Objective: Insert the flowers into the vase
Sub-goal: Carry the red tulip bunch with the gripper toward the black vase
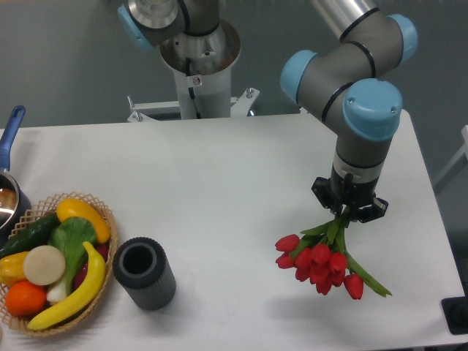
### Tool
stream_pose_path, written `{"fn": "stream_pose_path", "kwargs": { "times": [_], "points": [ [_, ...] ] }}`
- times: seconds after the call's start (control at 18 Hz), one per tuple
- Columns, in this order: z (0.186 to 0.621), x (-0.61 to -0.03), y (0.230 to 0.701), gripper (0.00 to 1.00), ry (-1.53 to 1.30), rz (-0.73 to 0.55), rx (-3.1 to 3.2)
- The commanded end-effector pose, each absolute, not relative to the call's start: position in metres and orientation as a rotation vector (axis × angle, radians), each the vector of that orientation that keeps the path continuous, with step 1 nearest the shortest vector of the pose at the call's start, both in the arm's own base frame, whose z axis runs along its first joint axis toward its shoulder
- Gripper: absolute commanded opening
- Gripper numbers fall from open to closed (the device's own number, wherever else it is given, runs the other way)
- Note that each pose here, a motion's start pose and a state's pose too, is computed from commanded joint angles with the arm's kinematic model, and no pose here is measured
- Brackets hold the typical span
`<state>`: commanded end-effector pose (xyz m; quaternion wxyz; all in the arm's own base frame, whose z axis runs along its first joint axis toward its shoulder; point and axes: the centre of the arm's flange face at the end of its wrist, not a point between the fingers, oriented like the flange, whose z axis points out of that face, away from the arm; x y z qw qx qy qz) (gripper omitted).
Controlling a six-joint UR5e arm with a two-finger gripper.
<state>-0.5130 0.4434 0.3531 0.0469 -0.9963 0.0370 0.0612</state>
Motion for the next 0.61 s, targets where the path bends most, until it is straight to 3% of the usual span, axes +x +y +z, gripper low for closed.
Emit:
{"fn": "stream_pose_path", "kwargs": {
  "times": [0.28,0.5,0.61],
  "points": [
    [0.353,-0.5,0.459,0.0,0.135,0.156,-3.003],
    [0.378,-0.493,0.481,0.0,0.03,0.101,-2.765],
    [0.391,-0.487,0.495,0.0,-0.053,0.013,-2.611]
  ]
}}
